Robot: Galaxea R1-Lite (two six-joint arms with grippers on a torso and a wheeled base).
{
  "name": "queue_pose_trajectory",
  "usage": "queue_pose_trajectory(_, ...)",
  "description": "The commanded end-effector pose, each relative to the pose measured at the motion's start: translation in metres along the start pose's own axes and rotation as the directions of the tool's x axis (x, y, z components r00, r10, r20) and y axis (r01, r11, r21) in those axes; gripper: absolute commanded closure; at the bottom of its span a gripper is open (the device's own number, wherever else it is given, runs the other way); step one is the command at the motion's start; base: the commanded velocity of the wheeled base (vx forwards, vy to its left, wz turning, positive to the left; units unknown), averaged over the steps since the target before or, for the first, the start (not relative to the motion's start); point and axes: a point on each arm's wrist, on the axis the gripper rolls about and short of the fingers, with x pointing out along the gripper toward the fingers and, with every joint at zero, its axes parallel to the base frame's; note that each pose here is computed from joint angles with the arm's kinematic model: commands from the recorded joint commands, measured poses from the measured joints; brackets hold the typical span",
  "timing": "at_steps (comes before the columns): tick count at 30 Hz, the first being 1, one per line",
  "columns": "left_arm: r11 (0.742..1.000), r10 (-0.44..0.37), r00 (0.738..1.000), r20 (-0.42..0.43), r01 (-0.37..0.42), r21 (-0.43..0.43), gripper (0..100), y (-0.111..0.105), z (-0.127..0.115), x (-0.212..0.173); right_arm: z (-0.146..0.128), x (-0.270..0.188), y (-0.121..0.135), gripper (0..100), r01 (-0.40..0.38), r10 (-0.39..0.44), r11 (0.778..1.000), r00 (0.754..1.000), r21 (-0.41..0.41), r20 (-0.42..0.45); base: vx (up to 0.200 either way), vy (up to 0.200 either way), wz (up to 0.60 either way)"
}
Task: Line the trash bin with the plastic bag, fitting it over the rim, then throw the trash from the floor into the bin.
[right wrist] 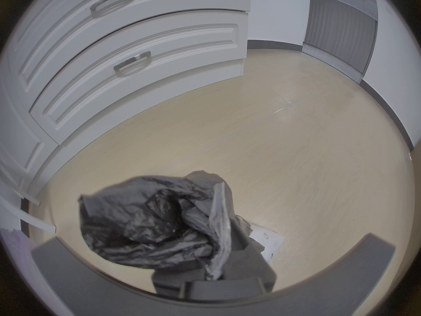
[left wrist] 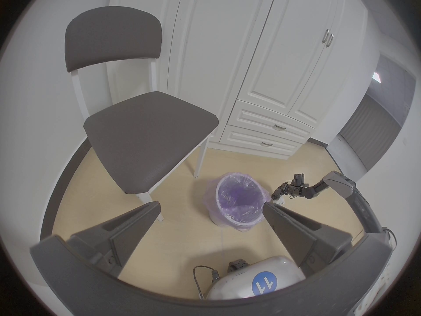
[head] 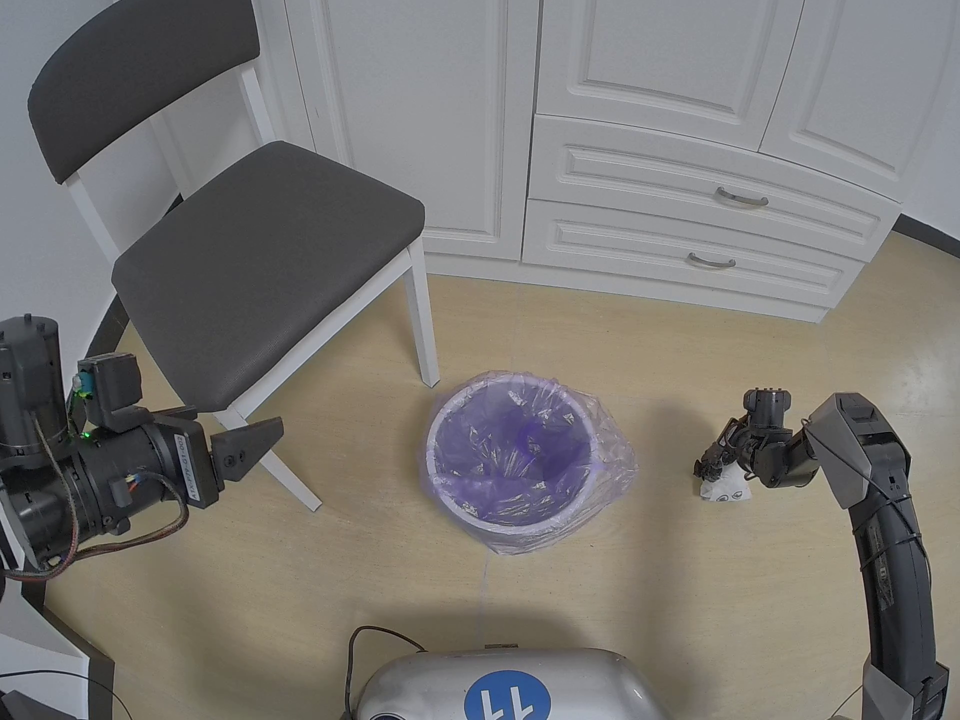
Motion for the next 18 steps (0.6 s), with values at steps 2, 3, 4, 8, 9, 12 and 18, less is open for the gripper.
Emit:
queue_pose_trajectory(2,1.0,0.007,0.998,-0.062,-0.007,0.008,0,-0.001,-0.015,0.022,0.002,0.004,-0.003,100,-0.008,0.008,1.0,1.0,-0.001,0.004,0.0,0.0,0.0)
queue_pose_trajectory(3,1.0,0.007,0.998,-0.062,-0.007,0.008,0,-0.001,-0.015,0.022,0.002,0.004,-0.003,100,-0.008,0.008,1.0,1.0,-0.001,0.004,0.0,0.0,0.0)
queue_pose_trajectory(4,1.0,0.007,0.998,-0.062,-0.007,0.008,0,-0.001,-0.015,0.022,0.002,0.004,-0.003,100,-0.008,0.008,1.0,1.0,-0.001,0.004,0.0,0.0,0.0)
queue_pose_trajectory(8,1.0,0.01,0.999,-0.048,-0.01,0.003,0,0.0,-0.013,0.021,0.004,0.003,-0.001,100,-0.013,0.013,1.0,1.0,0.002,0.01,0.0,0.0,0.0)
queue_pose_trajectory(9,1.0,0.009,0.999,-0.043,-0.009,0.001,0,-0.001,-0.012,0.021,0.007,0.002,-0.002,100,-0.013,0.013,1.0,1.0,0.013,0.011,0.0,0.0,0.0)
queue_pose_trajectory(12,1.0,0.012,0.999,-0.044,-0.012,0.001,0,0.0,-0.012,0.022,0.01,0.003,-0.006,100,-0.006,0.006,1.0,1.0,0.02,0.012,0.0,0.0,0.0)
queue_pose_trajectory(18,1.0,0.026,0.999,-0.031,-0.026,-0.004,0,0.001,-0.008,0.023,0.027,-0.002,-0.01,100,-0.015,0.013,0.997,1.0,0.076,0.028,0.0,0.0,0.0)
